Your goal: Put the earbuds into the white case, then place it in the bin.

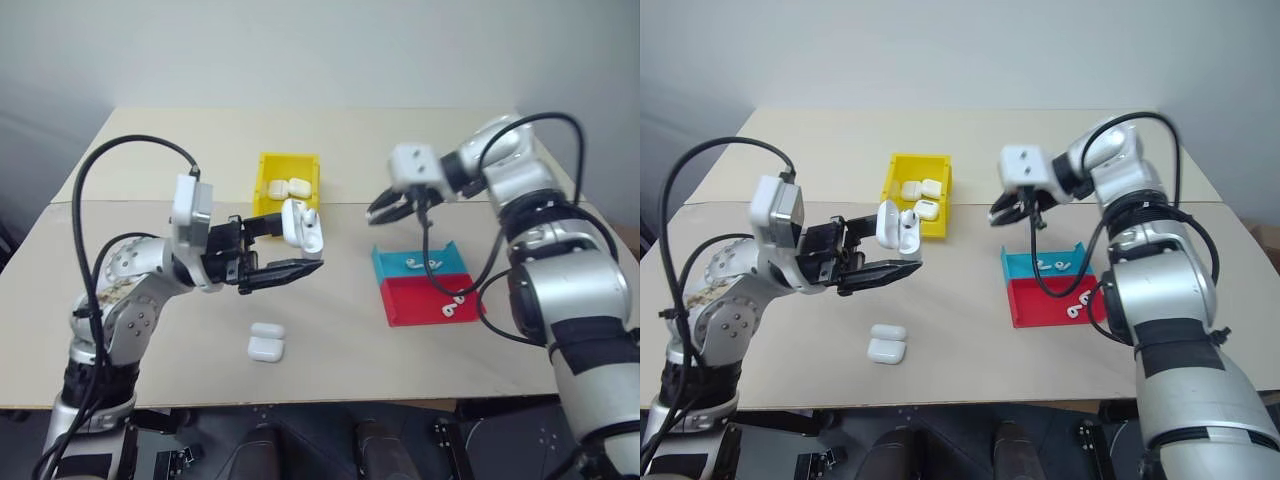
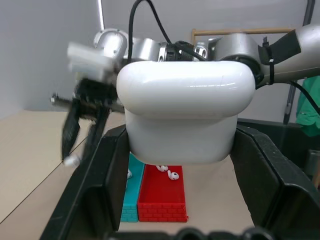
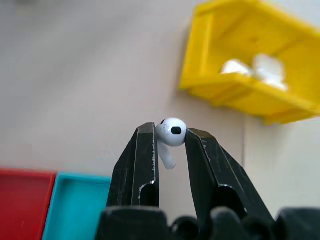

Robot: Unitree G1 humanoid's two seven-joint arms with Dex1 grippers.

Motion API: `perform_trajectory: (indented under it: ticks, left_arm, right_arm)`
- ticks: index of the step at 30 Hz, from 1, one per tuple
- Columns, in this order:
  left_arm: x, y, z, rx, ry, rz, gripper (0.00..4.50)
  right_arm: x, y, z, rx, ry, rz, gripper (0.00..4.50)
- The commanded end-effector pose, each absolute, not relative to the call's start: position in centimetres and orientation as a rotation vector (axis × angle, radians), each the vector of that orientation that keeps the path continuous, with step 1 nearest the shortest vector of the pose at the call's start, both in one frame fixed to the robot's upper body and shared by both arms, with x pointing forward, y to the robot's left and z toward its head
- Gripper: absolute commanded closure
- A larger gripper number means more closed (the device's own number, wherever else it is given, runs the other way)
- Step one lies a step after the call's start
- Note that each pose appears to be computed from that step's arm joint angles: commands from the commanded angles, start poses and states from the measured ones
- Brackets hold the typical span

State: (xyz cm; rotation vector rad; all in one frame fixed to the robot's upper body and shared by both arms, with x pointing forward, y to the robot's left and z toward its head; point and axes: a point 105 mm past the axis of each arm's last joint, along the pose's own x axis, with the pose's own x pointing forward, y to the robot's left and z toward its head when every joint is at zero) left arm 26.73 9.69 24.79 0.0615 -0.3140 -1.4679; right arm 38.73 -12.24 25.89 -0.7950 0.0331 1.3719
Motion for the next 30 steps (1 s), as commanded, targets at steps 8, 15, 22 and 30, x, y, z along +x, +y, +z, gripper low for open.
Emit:
perform_trajectory:
  ticks: [8,15,22,30]
  left_arm:
    - [27.7,9.3,26.2,0.094,-0.346,-1.569,1.73]
    - [28.4,7.6,26.5,0.08,-0.339,-1.625,1.73]
    - [28.6,7.2,26.7,0.083,-0.337,-1.644,1.73]
    - [28.7,6.8,26.2,0.066,-0.315,-1.642,1.73]
  right_arm:
    - [28.3,-11.8,29.5,0.101,-0.169,1.345,3.89]
    - [25.4,-8.7,30.1,0.224,-0.233,1.331,3.89]
    - [24.8,-7.8,29.8,0.257,-0.215,1.337,3.89]
    - [24.4,-7.3,29.8,0.26,-0.21,1.361,3.89]
